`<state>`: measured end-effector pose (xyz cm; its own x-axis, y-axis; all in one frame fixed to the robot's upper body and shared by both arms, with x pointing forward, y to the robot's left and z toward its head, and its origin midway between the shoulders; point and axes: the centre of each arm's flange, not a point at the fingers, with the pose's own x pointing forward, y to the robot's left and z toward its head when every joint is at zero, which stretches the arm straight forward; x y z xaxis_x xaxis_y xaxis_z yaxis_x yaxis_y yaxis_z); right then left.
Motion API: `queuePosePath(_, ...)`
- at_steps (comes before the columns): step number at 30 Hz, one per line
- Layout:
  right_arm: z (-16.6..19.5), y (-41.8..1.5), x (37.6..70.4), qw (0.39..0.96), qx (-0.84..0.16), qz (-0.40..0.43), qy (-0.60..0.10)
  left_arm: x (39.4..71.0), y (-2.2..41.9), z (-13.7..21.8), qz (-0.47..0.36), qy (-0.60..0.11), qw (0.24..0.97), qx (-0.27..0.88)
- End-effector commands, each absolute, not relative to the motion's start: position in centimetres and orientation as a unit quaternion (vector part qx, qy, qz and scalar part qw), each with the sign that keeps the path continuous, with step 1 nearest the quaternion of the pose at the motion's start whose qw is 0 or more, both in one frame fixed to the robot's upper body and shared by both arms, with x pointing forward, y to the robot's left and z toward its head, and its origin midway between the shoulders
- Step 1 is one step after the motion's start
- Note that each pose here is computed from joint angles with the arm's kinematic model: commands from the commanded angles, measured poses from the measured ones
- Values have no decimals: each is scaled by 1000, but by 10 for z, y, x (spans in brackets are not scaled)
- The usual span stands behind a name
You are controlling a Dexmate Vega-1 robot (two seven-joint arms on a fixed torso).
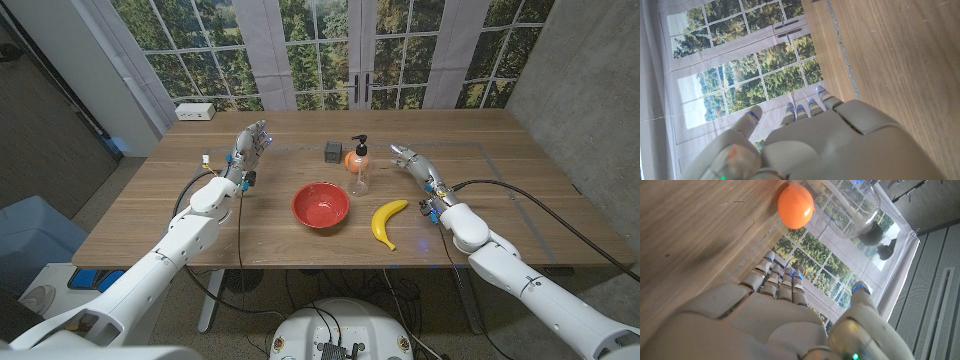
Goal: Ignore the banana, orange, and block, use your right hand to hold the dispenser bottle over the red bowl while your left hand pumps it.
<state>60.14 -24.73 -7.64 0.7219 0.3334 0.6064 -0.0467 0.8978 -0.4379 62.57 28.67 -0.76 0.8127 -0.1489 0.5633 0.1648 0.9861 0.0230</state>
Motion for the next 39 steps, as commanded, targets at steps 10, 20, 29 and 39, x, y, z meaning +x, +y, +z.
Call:
queuePosePath(10, -79, -237, 593, 891, -230, 101, -377, 620, 286, -10, -86, -296, 951, -13)
queuePosePath(20, -82, -231, 590, 883, -256, 83, -384, 618, 286, -10, -87, -295, 951, -13)
queuePosePath(29, -80, -225, 588, 877, -280, 77, -384, 618, 288, -12, -85, -295, 952, -11)
queuePosePath(39, -77, -214, 591, 869, -303, 81, -383, 617, 293, -13, -83, -293, 952, -14)
